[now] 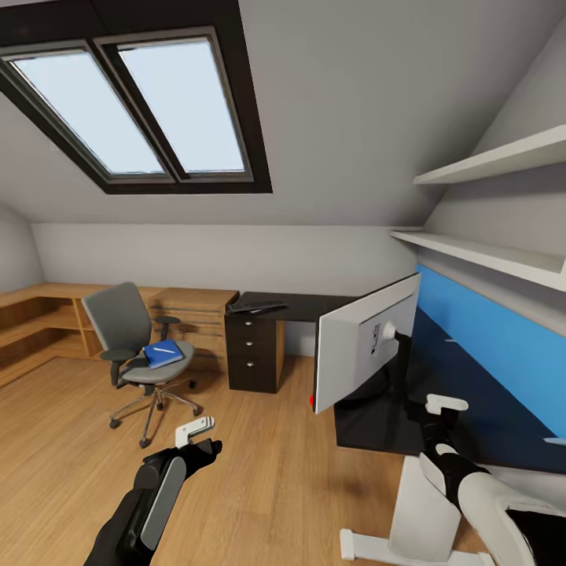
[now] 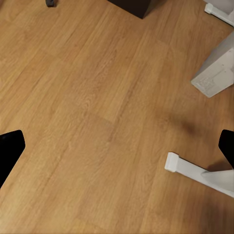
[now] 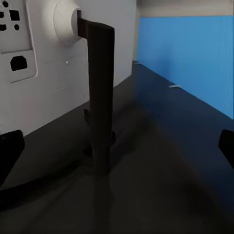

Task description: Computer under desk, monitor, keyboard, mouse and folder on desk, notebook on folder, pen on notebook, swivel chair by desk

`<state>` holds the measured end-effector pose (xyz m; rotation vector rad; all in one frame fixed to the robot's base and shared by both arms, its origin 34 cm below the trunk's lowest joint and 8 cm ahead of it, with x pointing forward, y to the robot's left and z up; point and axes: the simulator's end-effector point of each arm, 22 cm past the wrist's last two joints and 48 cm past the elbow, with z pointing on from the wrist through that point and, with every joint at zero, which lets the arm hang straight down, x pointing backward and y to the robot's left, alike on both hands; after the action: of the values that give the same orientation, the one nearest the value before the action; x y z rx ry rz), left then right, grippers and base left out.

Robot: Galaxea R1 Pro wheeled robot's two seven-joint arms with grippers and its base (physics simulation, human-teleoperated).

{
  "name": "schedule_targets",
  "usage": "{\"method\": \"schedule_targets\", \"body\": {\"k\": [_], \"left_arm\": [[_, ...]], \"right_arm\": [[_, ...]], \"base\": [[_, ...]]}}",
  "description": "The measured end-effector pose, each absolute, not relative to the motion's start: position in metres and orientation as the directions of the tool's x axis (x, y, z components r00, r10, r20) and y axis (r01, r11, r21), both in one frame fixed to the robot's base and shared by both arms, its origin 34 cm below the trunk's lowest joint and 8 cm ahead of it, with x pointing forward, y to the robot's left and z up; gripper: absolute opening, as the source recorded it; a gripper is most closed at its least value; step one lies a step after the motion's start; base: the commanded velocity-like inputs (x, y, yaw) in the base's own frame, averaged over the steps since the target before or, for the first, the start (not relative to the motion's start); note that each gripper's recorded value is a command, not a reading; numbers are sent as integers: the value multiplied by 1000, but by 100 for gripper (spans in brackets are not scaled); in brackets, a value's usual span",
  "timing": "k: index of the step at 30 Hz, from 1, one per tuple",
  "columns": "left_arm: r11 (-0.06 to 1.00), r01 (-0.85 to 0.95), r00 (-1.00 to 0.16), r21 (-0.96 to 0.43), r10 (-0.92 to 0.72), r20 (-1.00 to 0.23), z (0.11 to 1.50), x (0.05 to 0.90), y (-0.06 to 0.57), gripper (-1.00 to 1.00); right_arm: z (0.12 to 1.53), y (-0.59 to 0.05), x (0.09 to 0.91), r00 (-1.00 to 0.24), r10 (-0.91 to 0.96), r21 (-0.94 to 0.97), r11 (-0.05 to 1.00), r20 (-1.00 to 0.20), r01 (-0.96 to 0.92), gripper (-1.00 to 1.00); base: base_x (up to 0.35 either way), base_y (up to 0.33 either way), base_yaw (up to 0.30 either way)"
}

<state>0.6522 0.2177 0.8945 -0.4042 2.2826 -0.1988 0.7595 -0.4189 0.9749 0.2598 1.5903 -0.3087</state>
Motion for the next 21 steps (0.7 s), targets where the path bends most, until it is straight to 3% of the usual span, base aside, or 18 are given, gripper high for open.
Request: {"method": "schedule_targets", "body": {"k": [21], "left_arm": [[936, -222, -646, -272, -350, -678, 883, 651, 216, 100]], "right_arm": [[976, -403, 762, -2, -42, -41, 946, -999, 322, 100]], "base": [[0, -7, 0]]}}
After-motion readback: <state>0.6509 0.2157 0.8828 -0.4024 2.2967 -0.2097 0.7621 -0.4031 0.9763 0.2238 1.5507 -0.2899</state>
